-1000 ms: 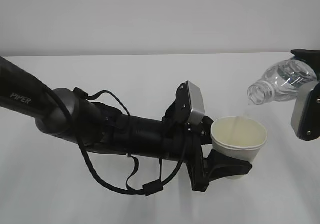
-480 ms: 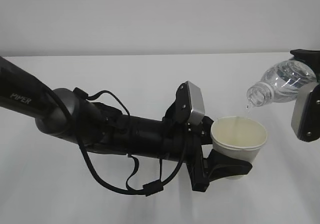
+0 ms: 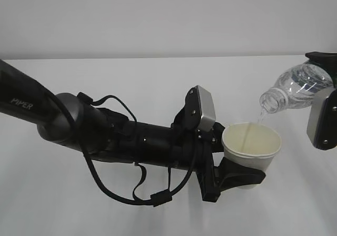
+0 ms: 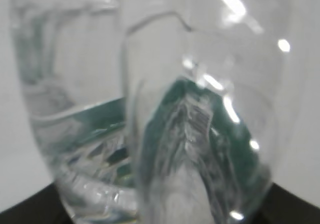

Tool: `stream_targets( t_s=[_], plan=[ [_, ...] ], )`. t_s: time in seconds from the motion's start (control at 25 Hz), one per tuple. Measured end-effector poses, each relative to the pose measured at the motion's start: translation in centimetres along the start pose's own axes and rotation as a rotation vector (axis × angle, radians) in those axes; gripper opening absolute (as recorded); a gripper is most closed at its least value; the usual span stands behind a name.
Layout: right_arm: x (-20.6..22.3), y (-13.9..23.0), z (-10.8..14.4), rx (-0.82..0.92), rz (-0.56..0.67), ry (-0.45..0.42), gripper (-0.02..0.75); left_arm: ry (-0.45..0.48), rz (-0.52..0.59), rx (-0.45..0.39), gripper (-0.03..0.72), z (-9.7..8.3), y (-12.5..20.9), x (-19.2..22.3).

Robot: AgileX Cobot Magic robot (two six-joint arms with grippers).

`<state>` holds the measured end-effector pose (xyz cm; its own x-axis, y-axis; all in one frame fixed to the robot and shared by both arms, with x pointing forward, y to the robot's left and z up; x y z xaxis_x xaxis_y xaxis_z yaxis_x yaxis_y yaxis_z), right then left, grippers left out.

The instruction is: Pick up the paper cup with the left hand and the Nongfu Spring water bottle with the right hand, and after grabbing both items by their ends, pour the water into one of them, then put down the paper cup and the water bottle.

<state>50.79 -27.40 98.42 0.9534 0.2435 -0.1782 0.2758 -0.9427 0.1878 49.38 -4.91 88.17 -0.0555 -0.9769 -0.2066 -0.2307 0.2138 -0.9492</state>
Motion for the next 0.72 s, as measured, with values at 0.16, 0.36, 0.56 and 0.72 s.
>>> stream_targets(
  t_s=[0.16, 0.36, 0.56, 0.72],
  plan=[
    [0.00, 0.00, 0.00, 0.000, 0.000, 0.000, 0.436, 0.000, 0.000, 0.000, 0.463, 0.00, 0.00, 0.00],
    [0.00, 0.00, 0.00, 0.000, 0.000, 0.000, 0.436, 0.000, 0.000, 0.000, 0.463, 0.00, 0.00, 0.00],
    [0.01, 0.01, -0.02, 0.000, 0.000, 0.000, 0.436, 0.000, 0.000, 0.000, 0.463, 0.00, 0.00, 0.00],
    [0.01, 0.01, -0.02, 0.000, 0.000, 0.000, 0.436, -0.001, 0.000, 0.000, 0.463, 0.01, 0.00, 0.00]
  ],
)
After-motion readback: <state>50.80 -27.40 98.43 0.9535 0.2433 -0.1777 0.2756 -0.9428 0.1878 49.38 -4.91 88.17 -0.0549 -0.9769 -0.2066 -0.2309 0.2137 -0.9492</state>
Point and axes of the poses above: a point on each arm's last joint axis where the gripper is mounted, x pointing out along that axis toward the gripper, z along the wrist's bending axis when the last joint is at zero, y = z × x, the point moved 2 cm from there along x, pointing out along that axis toward the gripper, and after that the axes turned 9 degrees about -x, right-handed, at the moved point
